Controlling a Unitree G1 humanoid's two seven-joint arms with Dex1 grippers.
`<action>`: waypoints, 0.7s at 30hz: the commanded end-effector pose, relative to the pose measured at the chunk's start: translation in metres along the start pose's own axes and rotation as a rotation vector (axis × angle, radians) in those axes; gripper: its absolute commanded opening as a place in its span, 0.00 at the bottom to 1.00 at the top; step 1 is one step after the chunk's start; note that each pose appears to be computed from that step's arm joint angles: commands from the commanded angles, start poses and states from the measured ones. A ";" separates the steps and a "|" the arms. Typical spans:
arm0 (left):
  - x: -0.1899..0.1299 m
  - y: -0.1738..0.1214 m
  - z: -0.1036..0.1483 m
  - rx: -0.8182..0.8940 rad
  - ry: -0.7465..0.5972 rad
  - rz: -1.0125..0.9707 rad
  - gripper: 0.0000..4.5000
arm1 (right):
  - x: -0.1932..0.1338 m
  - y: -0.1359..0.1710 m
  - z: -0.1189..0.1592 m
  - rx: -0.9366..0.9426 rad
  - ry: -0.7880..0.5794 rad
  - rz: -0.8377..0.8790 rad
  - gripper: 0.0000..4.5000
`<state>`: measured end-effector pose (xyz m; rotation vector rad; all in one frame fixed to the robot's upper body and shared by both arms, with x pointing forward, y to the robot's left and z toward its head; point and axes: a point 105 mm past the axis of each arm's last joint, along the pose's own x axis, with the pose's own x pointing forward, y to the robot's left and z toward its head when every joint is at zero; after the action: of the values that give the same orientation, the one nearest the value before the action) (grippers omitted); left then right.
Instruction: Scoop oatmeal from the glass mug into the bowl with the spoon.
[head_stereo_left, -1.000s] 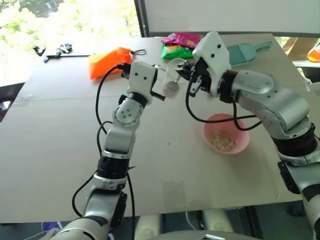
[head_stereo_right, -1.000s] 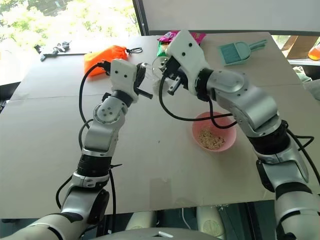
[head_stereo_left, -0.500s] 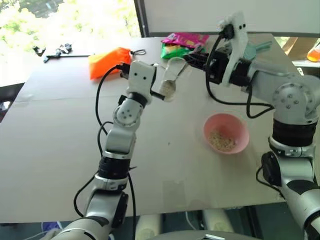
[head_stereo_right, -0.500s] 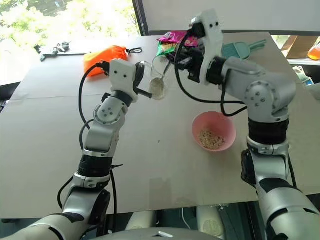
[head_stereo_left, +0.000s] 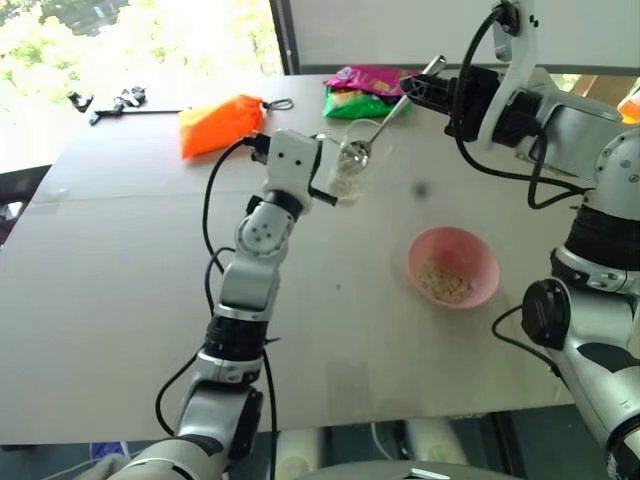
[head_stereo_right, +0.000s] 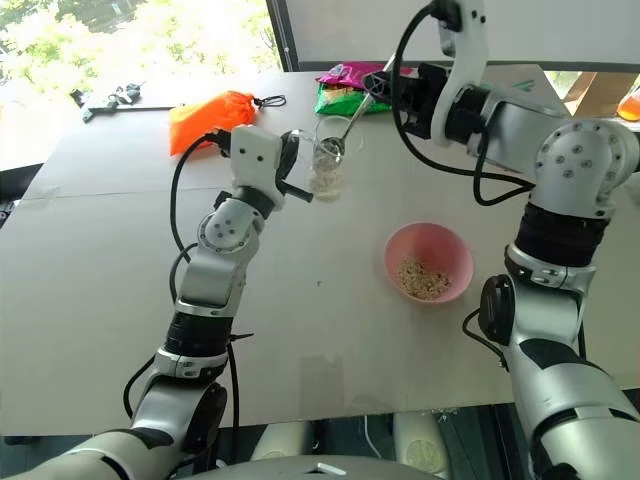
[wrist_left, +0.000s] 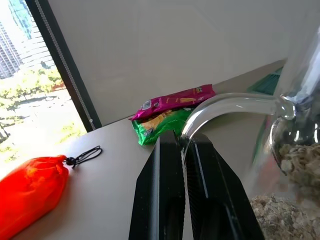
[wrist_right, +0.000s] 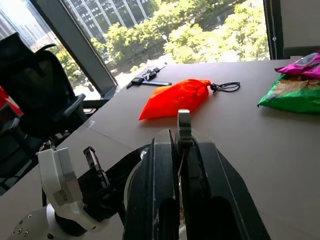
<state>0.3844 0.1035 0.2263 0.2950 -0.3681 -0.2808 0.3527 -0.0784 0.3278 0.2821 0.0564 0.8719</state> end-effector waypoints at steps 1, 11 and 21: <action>0.008 -0.008 0.024 -0.003 -0.095 -0.029 0.01 | -0.011 0.012 0.016 0.044 -0.030 0.063 0.00; 0.015 -0.018 0.025 -0.020 -0.111 -0.080 0.01 | -0.019 0.003 0.001 0.209 0.026 0.048 0.00; 0.009 -0.024 0.015 -0.016 -0.099 -0.108 0.01 | -0.027 -0.030 0.017 0.402 -0.043 -0.062 0.00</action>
<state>0.3897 0.0858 0.2229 0.2770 -0.3788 -0.3682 0.3680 -0.1206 0.3134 0.6695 0.2638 0.7393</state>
